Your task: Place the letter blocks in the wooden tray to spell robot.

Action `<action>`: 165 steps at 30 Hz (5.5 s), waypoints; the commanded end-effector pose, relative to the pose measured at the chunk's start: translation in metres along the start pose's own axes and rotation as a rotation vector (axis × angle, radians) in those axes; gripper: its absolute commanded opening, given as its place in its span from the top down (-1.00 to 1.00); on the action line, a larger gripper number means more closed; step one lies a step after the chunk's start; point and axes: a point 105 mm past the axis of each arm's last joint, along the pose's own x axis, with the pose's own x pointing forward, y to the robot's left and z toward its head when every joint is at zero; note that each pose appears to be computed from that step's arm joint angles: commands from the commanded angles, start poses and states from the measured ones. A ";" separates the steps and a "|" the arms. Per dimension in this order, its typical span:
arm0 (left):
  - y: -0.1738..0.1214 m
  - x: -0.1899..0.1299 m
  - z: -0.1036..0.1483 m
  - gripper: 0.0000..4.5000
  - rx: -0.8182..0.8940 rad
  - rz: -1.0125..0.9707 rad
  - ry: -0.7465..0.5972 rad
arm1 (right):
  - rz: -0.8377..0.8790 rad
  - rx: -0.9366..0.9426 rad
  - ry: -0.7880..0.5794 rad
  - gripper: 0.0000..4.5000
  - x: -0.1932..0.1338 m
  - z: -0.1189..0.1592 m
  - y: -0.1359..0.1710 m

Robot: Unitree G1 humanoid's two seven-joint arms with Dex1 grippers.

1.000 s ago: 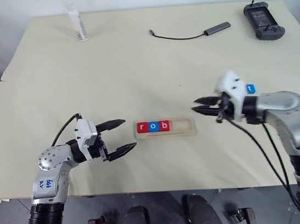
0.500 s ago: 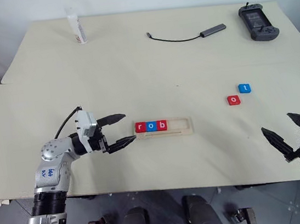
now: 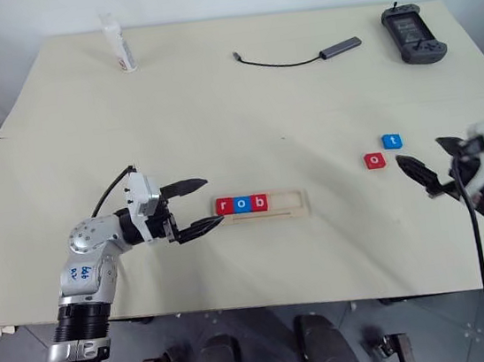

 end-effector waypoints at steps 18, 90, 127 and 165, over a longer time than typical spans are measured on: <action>-0.008 0.002 0.009 -1.00 0.080 0.034 -0.012 | -0.089 0.032 0.235 -0.98 0.028 -0.009 -0.003; -0.013 -0.007 0.009 -1.00 0.062 -0.029 0.008 | 0.745 -0.529 0.372 0.03 0.013 -0.055 0.055; -0.024 -0.003 0.007 -1.00 0.028 -0.035 -0.004 | 0.916 -0.521 0.204 -0.73 0.056 -0.006 0.188; -0.021 -0.001 0.003 -1.00 0.023 -0.019 -0.008 | 0.707 -0.486 0.173 1.00 0.043 0.002 0.146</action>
